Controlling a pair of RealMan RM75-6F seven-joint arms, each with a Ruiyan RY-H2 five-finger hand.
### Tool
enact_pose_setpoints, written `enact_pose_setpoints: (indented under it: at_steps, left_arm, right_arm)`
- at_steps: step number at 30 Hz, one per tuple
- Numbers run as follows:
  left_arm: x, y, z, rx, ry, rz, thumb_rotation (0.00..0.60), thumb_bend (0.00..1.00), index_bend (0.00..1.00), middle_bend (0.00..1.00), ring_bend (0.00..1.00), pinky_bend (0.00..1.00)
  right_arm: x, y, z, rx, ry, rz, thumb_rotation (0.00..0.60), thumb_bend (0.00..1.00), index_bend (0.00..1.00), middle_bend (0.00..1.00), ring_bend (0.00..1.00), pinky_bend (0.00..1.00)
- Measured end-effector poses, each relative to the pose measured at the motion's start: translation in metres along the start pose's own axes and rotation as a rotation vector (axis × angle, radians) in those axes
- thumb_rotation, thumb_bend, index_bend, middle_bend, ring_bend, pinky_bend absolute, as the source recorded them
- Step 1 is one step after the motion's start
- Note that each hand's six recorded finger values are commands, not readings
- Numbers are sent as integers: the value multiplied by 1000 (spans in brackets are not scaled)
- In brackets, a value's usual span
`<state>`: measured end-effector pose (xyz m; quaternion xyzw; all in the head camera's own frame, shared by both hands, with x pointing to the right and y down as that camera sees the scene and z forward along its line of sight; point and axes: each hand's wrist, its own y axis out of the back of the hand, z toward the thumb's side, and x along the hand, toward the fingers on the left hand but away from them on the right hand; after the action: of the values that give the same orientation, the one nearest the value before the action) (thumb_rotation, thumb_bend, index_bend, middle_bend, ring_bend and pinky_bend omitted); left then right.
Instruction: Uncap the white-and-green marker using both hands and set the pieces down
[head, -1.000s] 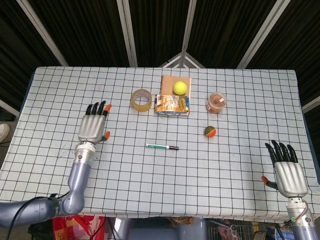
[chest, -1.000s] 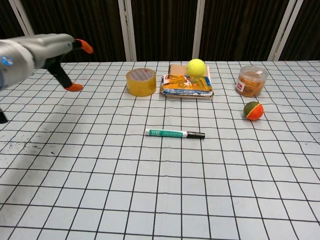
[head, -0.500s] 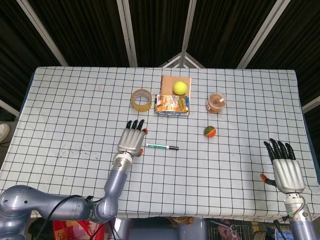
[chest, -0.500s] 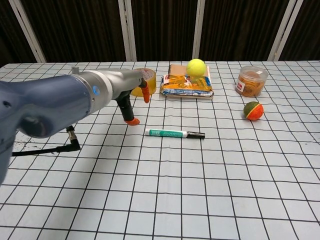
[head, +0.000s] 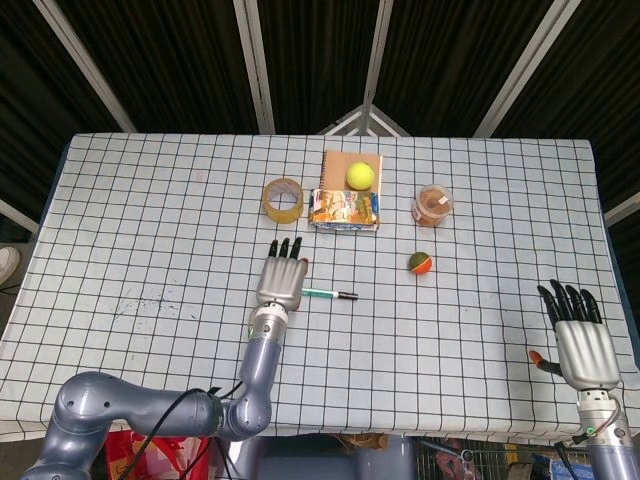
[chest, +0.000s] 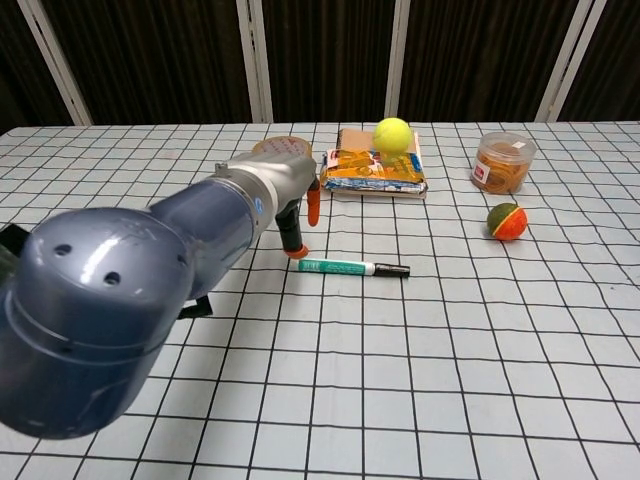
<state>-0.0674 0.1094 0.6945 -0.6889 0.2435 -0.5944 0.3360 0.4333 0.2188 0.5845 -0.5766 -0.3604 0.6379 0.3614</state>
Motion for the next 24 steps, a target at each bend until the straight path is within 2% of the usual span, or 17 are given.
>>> enact_pose_setpoints:
  at_steps: [10,24]
  left_arm:
    - [16,-26,10,-9,-7,-27,600,429,427,0,0,0]
    - [22,-37,21,-17,-23,-17,600,464,489,0,0,0]
  right_arm:
    - [-1,-6,-12,-1,-26,18,600,184,115,48,0,43]
    - [-2,-13,-19,1,-32,28,600,183,114,48,0,43]
